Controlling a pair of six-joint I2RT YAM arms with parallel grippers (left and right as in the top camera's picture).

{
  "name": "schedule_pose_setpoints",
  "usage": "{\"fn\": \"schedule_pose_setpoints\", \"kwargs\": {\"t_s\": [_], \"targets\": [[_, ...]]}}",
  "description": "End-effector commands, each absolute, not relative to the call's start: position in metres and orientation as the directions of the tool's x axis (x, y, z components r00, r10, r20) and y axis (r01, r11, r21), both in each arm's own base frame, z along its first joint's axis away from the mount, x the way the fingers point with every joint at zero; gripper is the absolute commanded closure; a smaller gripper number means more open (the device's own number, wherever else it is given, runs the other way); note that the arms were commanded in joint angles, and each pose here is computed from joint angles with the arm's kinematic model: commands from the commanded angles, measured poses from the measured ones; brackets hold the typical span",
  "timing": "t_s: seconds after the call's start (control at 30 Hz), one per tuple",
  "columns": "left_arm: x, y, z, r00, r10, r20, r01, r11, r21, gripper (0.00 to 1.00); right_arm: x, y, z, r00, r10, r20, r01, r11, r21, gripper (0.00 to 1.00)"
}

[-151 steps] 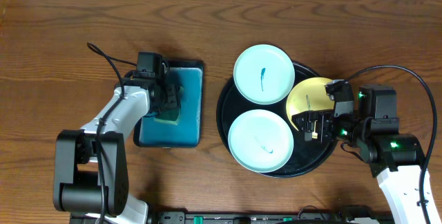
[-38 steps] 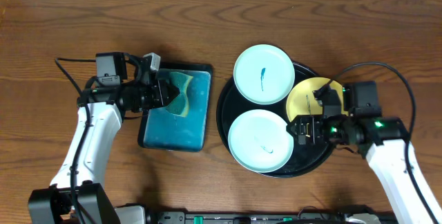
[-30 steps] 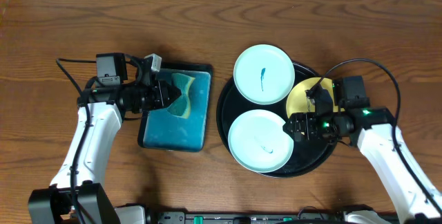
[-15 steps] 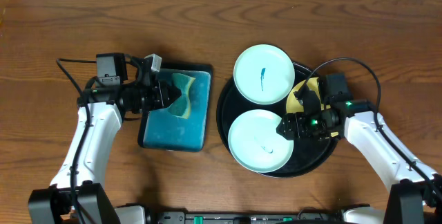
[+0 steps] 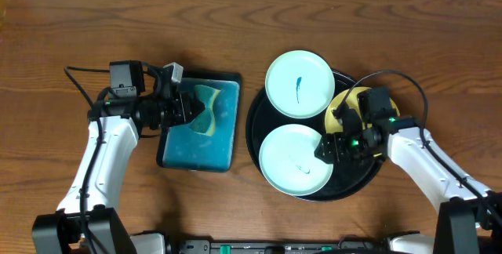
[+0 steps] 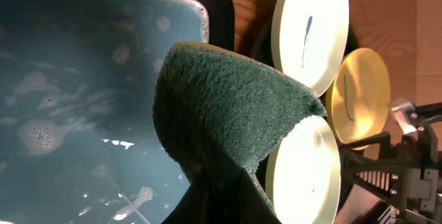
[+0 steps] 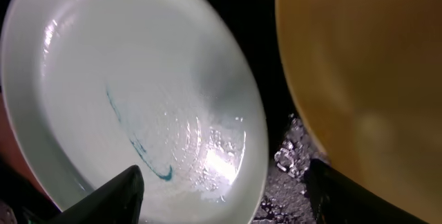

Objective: Clean dirty plates on tray and stack at the side
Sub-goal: 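Grip the rim of the lower pale green plate with the right gripper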

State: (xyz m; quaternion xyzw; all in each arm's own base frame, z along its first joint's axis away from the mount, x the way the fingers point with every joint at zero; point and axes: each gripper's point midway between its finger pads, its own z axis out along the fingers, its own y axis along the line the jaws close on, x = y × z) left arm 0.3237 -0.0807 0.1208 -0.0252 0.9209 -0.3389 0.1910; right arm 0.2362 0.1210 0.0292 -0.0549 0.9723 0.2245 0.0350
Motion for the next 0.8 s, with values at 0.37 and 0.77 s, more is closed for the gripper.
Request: {"fn": "schedule_pose_setpoints", "kwargs": {"t_s": [0.37, 0.77], "targets": [[0.315, -0.065, 0.096, -0.939, -0.152, -0.308, -0.007, 0.904, -0.427, 0.93, 0.222, 0.132, 0.012, -0.995, -0.075, -0.06, -0.094, 0.89, 0.446, 0.39], [0.302, -0.072, 0.08, -0.952, -0.051, -0.302, 0.0, 0.986, -0.169, 0.93, 0.221, 0.122, 0.004, -0.999, -0.003, -0.034, -0.015, 0.931, 0.364, 0.9]]}}
